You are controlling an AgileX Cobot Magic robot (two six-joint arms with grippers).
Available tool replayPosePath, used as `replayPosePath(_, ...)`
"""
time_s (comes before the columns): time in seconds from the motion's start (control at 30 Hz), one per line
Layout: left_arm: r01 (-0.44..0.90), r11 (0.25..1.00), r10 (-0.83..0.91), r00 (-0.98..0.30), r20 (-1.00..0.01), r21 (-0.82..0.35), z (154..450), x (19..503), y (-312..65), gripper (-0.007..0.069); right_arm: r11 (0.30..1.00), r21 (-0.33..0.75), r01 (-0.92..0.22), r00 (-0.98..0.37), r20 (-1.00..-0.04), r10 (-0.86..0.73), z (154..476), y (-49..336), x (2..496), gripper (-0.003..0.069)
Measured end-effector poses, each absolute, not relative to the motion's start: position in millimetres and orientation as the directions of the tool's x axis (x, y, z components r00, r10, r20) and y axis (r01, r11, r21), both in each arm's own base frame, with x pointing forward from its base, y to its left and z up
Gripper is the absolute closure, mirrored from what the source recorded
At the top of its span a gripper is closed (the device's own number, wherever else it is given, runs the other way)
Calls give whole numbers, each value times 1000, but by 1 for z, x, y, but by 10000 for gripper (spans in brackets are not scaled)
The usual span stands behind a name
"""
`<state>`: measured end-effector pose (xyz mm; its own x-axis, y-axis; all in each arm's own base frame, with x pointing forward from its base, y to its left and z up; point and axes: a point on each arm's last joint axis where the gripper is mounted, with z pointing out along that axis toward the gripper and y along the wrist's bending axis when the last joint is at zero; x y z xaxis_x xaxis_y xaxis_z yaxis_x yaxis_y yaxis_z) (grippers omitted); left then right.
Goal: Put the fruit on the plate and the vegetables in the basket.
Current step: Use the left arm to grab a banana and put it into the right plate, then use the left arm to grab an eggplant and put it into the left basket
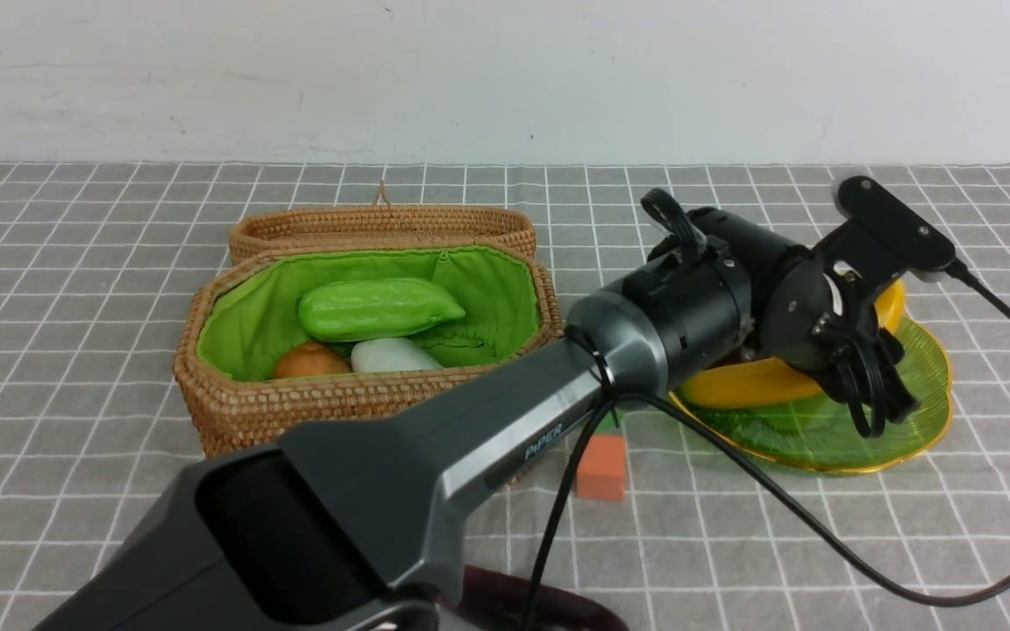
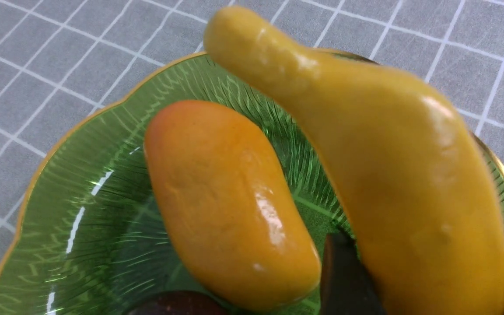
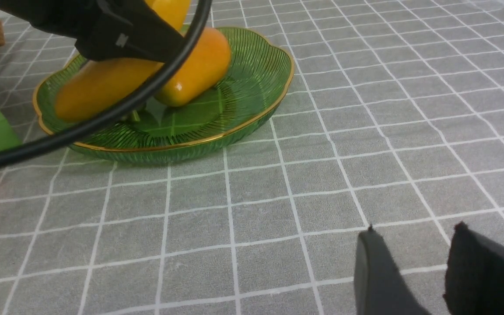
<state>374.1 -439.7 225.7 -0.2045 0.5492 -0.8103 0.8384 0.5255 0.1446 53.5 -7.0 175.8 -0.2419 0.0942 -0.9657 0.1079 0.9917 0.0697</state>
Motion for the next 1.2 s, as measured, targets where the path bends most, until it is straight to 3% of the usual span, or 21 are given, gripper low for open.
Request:
replayPosePath(0.17, 838, 526, 549, -205, -811, 144, 226, 374, -440, 131, 992, 70, 108, -242, -966, 94, 176, -7, 53, 417)
replayPosePath(0.33, 841, 521, 557, -210, -804, 142, 241, 370, -435, 102, 992, 70, 108, -242, -966, 94, 176, -7, 53, 417)
replayPosePath(0.57, 850, 510, 584, -233, -777, 128, 320, 348, -403, 102, 992, 70, 108, -242, -966, 94, 176, -7, 53, 417)
replayPosePath(0.6, 856, 498, 608, -229, -760, 140, 345, 342, -385, 102, 992, 70, 108, -242, -966, 94, 176, -7, 53, 417)
replayPosePath(0.73, 862, 465, 644, -174, -745, 201, 396, 337, -338, 102, 992, 70, 108, -242, -966, 94, 176, -7, 53, 417)
replayPosePath(0.77, 864, 450, 661, -150, -735, 228, 419, 333, -309, 102, 992, 70, 108, -242, -966, 94, 176, -7, 53, 417)
replayPosePath(0.87, 880, 404, 711, -129, -691, 251, 443, 316, -261, 102, 992, 70, 108, -242, -966, 94, 176, -7, 53, 417)
replayPosePath(0.97, 899, 357, 758, -120, -641, 254, 442, 299, -239, 102, 992, 70, 108, -242, -966, 94, 176, -7, 53, 417)
replayPosePath(1.07, 937, 232, 871, -80, -485, 262, 402, 278, -218, 102, 992, 70, 108, -241, -966, 94, 176, -7, 53, 417)
replayPosePath(1.13, 947, 195, 893, -63, -445, 256, 386, 274, -214, 102, 992, 70, 108, -241, -966, 94, 176, -7, 53, 417)
replayPosePath(1.2, 959, 124, 924, -18, -381, 255, 344, 273, -212, 102, 992, 70, 108, -241, -966, 94, 176, -7, 53, 417)
